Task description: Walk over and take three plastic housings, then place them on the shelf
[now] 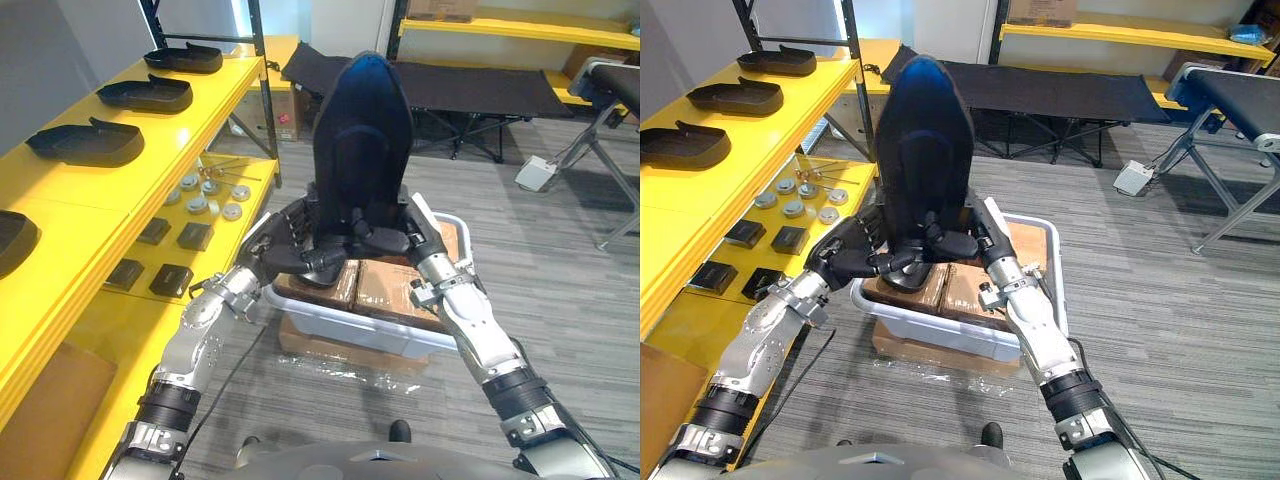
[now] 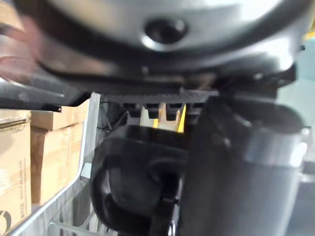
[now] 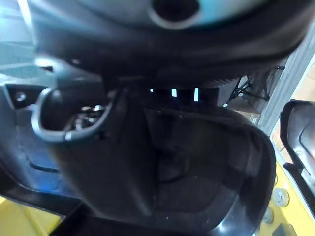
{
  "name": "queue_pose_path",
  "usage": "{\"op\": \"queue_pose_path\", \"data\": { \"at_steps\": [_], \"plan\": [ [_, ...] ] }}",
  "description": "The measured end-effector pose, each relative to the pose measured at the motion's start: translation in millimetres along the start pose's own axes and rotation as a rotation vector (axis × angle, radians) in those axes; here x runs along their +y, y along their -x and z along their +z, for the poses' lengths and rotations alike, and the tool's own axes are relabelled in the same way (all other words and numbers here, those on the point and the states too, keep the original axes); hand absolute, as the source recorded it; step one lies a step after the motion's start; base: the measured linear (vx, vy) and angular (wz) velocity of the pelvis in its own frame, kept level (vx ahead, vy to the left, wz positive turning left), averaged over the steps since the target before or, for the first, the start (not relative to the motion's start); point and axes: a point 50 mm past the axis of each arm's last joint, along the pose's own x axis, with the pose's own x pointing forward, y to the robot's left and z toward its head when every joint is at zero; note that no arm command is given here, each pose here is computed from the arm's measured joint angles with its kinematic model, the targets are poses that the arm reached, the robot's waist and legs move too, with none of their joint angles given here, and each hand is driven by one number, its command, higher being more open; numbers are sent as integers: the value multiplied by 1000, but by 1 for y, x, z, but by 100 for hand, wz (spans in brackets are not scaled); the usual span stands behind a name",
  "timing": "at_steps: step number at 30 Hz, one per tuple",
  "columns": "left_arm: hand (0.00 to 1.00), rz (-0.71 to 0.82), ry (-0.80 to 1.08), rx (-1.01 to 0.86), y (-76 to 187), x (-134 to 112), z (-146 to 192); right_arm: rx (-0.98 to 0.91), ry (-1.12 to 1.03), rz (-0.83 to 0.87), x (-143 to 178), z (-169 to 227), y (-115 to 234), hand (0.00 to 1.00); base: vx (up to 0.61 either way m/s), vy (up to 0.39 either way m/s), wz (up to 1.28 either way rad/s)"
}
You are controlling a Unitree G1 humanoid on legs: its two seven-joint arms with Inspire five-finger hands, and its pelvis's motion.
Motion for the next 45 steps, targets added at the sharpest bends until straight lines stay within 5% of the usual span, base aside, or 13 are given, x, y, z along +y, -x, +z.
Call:
{"op": "queue_pose_path", "data": {
  "at_steps": [7, 8, 30, 31, 41, 45],
  "plan": [
    [100, 42, 37, -38, -2, -1, 2, -1, -25, 27, 12, -1, -2, 0, -11, 1, 3],
    [0, 48, 40, -45, -3, -2, 3, 3, -26, 34, 14, -2, -1, 0, 0, 0, 0],
    [0, 172, 239, -196, -9, -2, 11, -31, -107, 55, 37, 1, -6, 0, 0, 0, 0],
    [0, 169, 253, -199, -9, -3, 11, -38, -107, 54, 37, 2, -6, 100, 0, 0, 0],
    [0, 201, 318, -255, -12, -12, 12, -54, -110, 48, 36, 3, -5, 100, 0, 0, 0],
    [0, 291, 182, -279, -11, -15, 19, -35, -111, 35, 36, 0, -3, 100, 0, 0, 0]
  ]
}}
